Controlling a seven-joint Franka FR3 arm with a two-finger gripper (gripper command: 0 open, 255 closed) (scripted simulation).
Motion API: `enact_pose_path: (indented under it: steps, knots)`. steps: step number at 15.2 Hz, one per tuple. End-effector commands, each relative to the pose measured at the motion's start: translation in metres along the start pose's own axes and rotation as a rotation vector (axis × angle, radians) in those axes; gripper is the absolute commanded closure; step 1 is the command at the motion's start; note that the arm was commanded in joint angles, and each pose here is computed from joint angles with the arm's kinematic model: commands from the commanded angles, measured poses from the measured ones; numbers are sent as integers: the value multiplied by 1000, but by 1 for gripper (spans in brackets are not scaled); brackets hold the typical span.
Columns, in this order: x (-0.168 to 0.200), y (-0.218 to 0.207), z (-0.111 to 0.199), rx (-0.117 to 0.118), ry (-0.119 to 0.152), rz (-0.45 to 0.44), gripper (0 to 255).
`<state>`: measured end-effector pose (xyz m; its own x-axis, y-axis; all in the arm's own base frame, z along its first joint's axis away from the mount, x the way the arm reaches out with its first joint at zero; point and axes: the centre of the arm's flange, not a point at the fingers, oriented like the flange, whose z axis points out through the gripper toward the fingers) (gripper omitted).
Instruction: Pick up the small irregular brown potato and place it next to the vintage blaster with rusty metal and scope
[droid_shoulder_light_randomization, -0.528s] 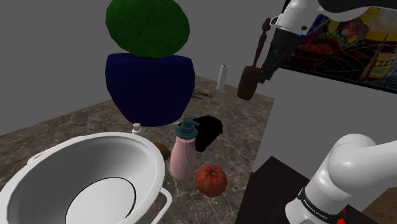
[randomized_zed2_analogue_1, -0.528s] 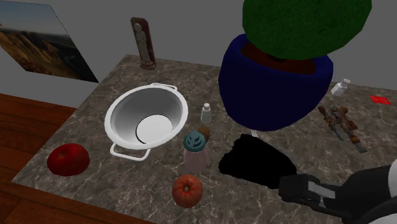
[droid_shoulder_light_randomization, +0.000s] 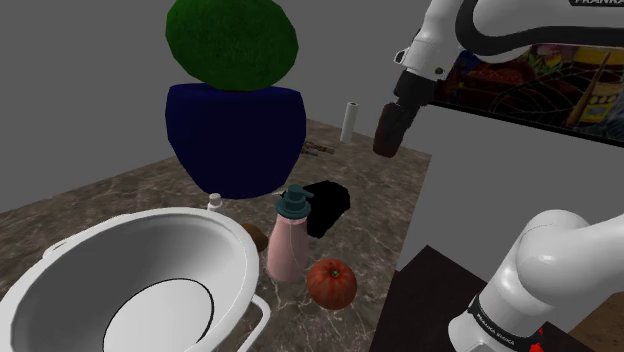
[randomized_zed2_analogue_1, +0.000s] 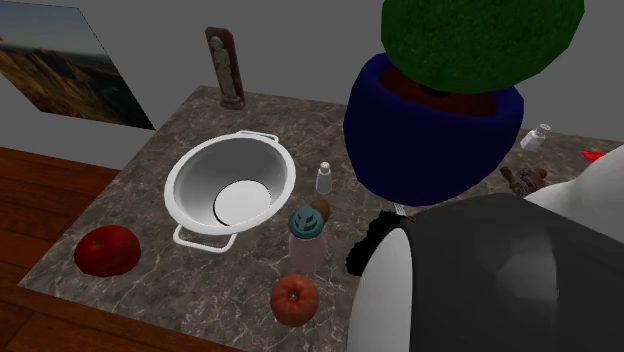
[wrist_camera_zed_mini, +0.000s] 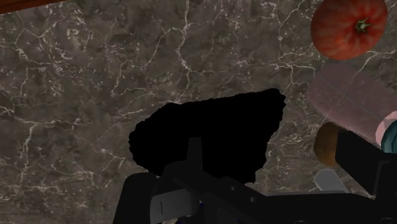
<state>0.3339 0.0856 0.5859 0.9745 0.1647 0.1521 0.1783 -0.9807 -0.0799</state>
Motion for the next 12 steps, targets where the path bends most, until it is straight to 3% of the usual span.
enact_pose_path:
  steps: [1, 12]
  knots:
    - [12, -16, 20, 8, 2, 8, 0]
    - [70, -89, 127, 47, 2, 45, 0]
